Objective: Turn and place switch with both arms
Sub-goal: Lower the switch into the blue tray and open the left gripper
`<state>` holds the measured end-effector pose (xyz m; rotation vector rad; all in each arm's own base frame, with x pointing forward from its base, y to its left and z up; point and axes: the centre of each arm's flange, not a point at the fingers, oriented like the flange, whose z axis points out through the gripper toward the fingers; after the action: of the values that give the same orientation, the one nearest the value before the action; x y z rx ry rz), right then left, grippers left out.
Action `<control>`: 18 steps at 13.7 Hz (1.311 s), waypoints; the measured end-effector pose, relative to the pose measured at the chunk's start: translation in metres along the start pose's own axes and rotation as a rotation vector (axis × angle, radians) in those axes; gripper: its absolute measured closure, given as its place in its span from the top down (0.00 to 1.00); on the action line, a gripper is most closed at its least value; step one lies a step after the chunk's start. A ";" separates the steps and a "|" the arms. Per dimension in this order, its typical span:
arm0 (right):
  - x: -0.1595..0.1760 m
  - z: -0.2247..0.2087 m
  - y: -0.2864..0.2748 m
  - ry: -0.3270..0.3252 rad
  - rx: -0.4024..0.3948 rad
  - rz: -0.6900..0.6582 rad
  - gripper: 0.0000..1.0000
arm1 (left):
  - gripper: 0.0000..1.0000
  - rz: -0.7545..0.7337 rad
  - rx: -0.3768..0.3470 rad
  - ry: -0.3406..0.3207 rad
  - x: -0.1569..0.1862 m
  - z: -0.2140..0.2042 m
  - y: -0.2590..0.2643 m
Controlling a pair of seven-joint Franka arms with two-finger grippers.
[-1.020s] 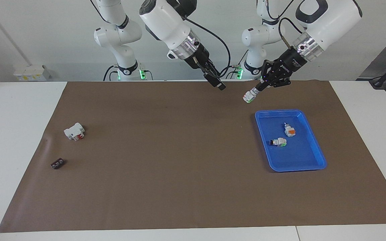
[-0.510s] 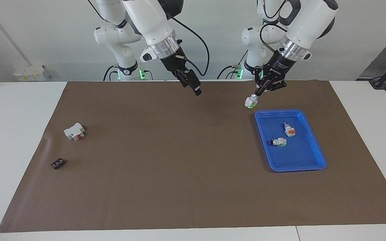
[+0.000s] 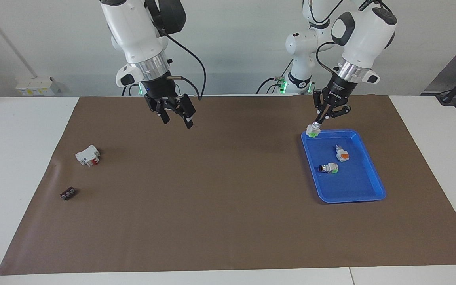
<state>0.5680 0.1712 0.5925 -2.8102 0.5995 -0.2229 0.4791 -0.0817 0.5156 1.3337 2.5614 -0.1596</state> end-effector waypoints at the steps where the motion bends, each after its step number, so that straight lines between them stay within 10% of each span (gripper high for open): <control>1: 0.007 -0.001 0.012 -0.010 -0.015 -0.074 1.00 | 0.10 0.095 0.005 0.012 0.013 0.007 0.006; 12: 0.056 -0.094 0.162 -0.128 -0.189 -0.265 1.00 | 0.10 0.892 0.102 0.158 0.080 0.088 0.010; 18: 0.056 -0.108 0.159 -0.150 -0.255 -0.320 1.00 | 0.68 1.192 0.076 0.154 0.050 0.058 0.018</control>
<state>0.5369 -0.0163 0.6558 -3.1235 0.1502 0.0089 0.4758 -0.0440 0.4461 2.6693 1.4424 0.0807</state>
